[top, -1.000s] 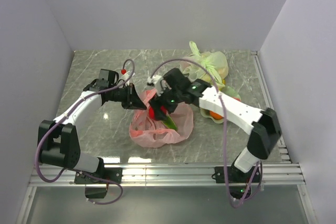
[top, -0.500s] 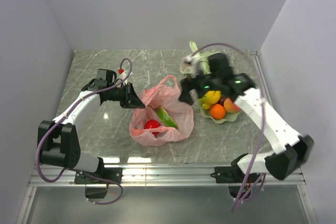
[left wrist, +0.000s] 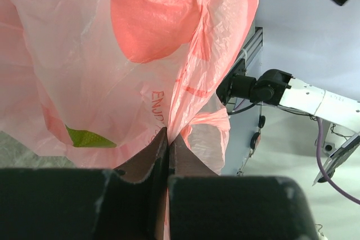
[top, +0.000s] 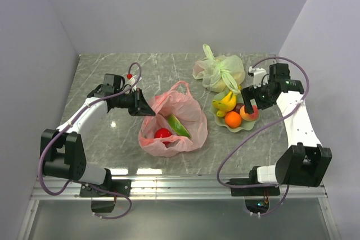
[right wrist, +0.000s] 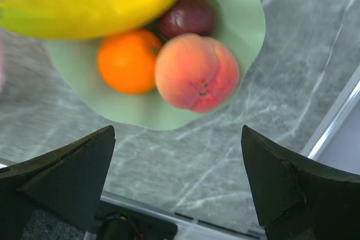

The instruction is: Place the fake fruits into the plastic bag and tie a complex knot

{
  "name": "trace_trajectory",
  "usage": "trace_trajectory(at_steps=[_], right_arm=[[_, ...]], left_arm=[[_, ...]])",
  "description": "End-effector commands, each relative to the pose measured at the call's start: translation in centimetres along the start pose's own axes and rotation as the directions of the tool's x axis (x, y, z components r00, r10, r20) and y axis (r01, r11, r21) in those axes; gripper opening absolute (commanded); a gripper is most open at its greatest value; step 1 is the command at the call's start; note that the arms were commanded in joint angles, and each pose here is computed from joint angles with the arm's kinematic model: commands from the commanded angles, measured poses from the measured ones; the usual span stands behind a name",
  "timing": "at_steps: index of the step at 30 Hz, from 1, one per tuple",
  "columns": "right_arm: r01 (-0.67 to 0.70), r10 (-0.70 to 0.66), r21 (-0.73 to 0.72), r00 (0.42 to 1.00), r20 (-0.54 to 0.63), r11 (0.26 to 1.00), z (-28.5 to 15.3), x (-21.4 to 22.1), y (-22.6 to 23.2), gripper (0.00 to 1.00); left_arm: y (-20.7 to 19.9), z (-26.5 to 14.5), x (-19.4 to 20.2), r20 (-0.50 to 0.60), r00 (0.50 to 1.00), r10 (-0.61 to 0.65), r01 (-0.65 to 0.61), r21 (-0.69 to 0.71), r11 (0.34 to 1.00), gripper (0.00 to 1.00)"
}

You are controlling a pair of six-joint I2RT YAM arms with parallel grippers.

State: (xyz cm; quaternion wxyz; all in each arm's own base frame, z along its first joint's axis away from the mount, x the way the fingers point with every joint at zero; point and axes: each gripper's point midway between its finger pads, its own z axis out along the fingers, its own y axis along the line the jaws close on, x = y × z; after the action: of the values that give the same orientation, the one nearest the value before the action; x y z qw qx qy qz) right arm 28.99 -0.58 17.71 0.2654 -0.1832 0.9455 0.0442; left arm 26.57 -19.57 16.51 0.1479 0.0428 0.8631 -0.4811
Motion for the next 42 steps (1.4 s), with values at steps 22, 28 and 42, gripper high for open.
trace_trajectory(at_steps=[22, 28, 42], right_arm=[[0.055, -0.065, -0.071, 0.988, -0.142, 0.996, 8.5, 2.3, -1.5, 1.00], [0.047, -0.060, -0.076, 0.981, -0.182, 0.996, 9.6, 3.8, -1.4, 1.00], [0.086, -0.074, -0.144, 0.994, 0.081, 0.986, 0.8, -4.9, 2.2, 0.64]], left_arm=[[0.0, 0.0, -0.5, 0.002, 0.999, 0.042, -0.043, 0.006, 0.999, 0.07], [0.1, 0.1, -0.5, 0.002, 0.999, 0.036, -0.036, 0.010, 0.999, 0.07], [-0.2, 0.0, -0.6, 0.004, 0.999, 0.036, -0.036, 0.018, 0.999, 0.02]])
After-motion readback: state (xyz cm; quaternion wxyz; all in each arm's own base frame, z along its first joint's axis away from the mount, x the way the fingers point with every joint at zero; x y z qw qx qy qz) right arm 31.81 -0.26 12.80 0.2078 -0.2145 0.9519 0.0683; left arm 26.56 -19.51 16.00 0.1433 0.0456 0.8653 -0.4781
